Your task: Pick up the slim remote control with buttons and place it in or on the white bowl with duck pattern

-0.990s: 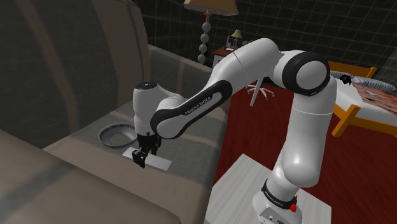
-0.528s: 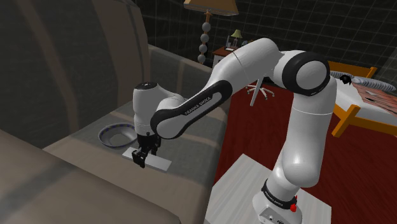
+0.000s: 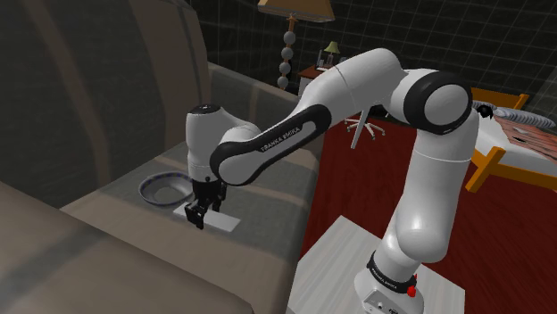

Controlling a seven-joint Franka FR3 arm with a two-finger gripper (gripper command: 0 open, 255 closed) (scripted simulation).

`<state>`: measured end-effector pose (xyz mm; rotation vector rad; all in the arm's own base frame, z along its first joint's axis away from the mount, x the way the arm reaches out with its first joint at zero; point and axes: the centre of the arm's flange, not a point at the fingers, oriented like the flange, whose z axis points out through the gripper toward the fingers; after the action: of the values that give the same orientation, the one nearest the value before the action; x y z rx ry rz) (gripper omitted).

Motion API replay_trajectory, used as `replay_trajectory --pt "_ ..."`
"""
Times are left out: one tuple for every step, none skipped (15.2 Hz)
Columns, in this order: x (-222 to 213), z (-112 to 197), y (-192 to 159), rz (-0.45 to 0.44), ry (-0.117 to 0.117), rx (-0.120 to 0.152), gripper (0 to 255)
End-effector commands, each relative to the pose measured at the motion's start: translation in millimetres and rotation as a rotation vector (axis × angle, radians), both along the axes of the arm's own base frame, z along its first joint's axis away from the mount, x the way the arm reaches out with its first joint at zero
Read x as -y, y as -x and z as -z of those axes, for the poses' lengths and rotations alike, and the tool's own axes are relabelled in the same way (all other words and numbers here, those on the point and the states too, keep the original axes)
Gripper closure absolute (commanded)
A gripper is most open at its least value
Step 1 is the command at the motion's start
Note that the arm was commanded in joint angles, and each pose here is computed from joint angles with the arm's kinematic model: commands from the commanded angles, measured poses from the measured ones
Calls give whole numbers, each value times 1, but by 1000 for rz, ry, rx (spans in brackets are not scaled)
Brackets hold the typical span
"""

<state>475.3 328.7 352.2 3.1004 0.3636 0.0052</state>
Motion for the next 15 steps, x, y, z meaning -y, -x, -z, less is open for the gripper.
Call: replay_trajectory --pt "0 -11 0 0 0 0 255" --pt "0 -16 0 0 0 0 255" --pt "0 -21 0 0 0 0 255" --pt "0 -26 0 0 0 0 255" --pt "0 -32 0 0 0 0 255" --pt "0 -37 0 0 0 0 255" --pt "0 -42 0 0 0 0 255" --pt "0 -48 0 0 0 0 255" --pt "0 -53 0 0 0 0 255" --pt "0 -58 0 0 0 0 255" --pt "0 -63 0 0 0 0 255" --pt "0 -69 0 0 0 0 255" --pt "0 -74 0 0 0 0 255" --pt "0 -79 0 0 0 0 255" --pt "0 -85 0 0 0 0 255"
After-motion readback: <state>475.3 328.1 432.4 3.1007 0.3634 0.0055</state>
